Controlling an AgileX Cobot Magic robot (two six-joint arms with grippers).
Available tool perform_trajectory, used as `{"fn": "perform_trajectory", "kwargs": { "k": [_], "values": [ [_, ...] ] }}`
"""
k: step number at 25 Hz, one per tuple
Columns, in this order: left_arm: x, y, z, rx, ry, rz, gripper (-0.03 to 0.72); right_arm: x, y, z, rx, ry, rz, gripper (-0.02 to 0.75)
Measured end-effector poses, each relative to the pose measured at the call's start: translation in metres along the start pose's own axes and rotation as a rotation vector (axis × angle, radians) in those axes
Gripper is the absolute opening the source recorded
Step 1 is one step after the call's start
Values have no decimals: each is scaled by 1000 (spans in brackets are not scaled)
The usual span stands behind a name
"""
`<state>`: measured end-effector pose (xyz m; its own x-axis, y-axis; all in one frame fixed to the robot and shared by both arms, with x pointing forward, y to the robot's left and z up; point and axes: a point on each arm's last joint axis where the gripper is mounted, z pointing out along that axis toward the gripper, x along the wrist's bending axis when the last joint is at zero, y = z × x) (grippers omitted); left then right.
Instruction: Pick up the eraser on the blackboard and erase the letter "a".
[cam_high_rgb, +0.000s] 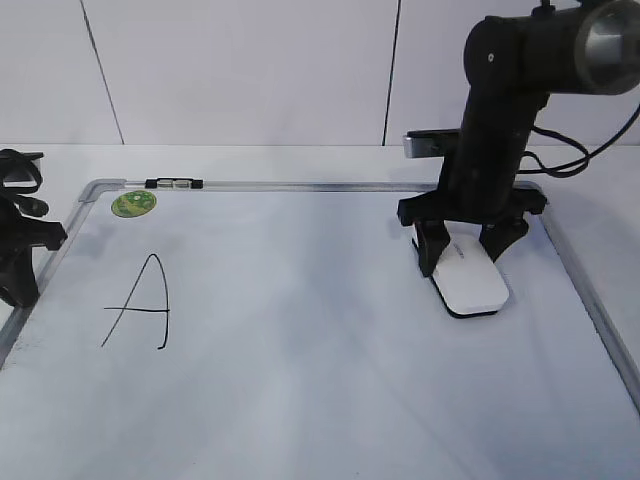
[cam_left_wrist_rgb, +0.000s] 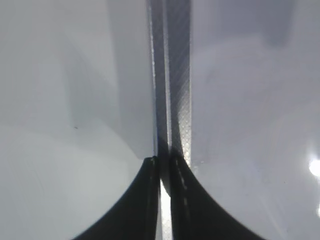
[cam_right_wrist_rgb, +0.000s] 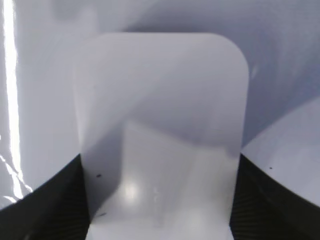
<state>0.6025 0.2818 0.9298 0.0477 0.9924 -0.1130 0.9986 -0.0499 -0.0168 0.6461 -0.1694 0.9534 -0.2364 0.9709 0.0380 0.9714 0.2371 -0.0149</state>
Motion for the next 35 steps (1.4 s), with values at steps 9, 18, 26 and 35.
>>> {"fn": "perform_trajectory", "kwargs": {
  "k": [9,18,26,35],
  "values": [
    [0,0,0,4,0,0,23,-10,-38,-54,-87,-14,13,541],
    [0,-1,0,6,-1,-2,23,-63,-84,-37,-62,-4,180,541],
    [0,-1,0,8,-2,-3,23,-87,-82,-38,-134,-23,207,541],
    [0,-1,0,8,-4,-4,23,-89,-74,-20,-115,-18,190,541]
  ]
}}
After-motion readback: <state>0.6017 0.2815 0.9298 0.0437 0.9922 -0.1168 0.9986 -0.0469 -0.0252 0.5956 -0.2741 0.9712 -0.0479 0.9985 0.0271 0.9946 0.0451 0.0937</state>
